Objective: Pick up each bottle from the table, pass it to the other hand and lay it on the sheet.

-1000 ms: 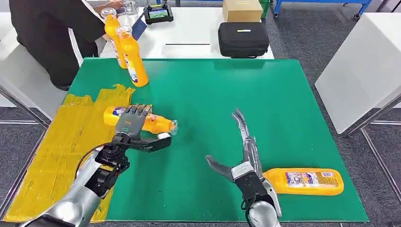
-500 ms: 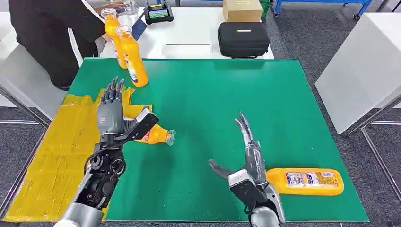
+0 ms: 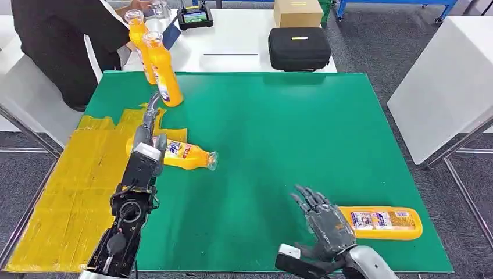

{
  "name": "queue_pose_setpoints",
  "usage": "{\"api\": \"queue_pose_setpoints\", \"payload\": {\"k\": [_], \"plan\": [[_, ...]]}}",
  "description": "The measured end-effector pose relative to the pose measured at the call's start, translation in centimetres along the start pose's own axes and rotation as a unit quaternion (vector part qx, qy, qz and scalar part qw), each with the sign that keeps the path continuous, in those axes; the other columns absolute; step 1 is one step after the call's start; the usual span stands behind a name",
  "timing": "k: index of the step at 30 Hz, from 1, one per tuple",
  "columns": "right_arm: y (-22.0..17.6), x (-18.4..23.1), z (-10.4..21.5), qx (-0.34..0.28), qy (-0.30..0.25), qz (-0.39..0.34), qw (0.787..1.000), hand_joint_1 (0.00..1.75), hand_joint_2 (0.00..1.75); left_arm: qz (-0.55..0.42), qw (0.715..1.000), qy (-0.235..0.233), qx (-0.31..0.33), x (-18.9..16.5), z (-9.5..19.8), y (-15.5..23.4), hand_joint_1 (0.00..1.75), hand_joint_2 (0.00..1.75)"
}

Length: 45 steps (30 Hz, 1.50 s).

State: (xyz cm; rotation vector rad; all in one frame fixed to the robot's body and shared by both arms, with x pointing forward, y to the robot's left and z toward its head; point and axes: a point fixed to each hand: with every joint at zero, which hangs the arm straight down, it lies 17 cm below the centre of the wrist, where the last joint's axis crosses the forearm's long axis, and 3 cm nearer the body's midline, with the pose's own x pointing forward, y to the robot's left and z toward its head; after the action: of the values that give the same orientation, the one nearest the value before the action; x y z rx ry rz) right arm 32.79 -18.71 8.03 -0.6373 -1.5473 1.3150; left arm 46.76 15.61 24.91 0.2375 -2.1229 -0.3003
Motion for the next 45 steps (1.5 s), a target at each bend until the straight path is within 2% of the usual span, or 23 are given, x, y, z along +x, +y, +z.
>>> {"api": "queue_pose_setpoints", "payload": {"k": [6, 11, 17, 23, 34, 45], "plan": [[-0.1, -6.7, 3.6, 0.049, 0.028, 0.008, 0.998, 0.00, 1.75, 0.019, 1.000, -0.003, -0.013, 0.3, 0.3, -0.9, 0.00, 1.75], [-2.3, -11.9, 5.9, 0.043, 0.072, 0.026, 0.996, 0.00, 1.75, 0.028, 1.000, -0.003, -0.013, 0.2, 1.0, -1.2, 0.00, 1.75], [-3.0, -13.9, 7.0, 0.041, 0.094, 0.036, 0.994, 0.00, 1.75, 0.029, 0.999, -0.002, -0.016, 0.2, 1.2, -1.5, 0.00, 1.75], [-3.4, -17.5, 8.6, 0.052, 0.158, 0.076, 0.983, 0.00, 1.75, 0.028, 0.999, 0.005, -0.013, -0.3, 1.8, -1.5, 0.00, 1.75], [-2.1, -24.3, 12.6, 0.079, 0.241, 0.075, 0.964, 0.00, 1.75, 0.030, 0.999, 0.023, -0.015, -1.2, 3.5, -1.9, 0.00, 1.75], [-0.5, -28.3, 11.4, 0.083, 0.277, 0.071, 0.955, 0.00, 1.75, 0.039, 0.999, 0.033, -0.020, -1.7, 4.6, -2.3, 0.00, 1.75]]}}
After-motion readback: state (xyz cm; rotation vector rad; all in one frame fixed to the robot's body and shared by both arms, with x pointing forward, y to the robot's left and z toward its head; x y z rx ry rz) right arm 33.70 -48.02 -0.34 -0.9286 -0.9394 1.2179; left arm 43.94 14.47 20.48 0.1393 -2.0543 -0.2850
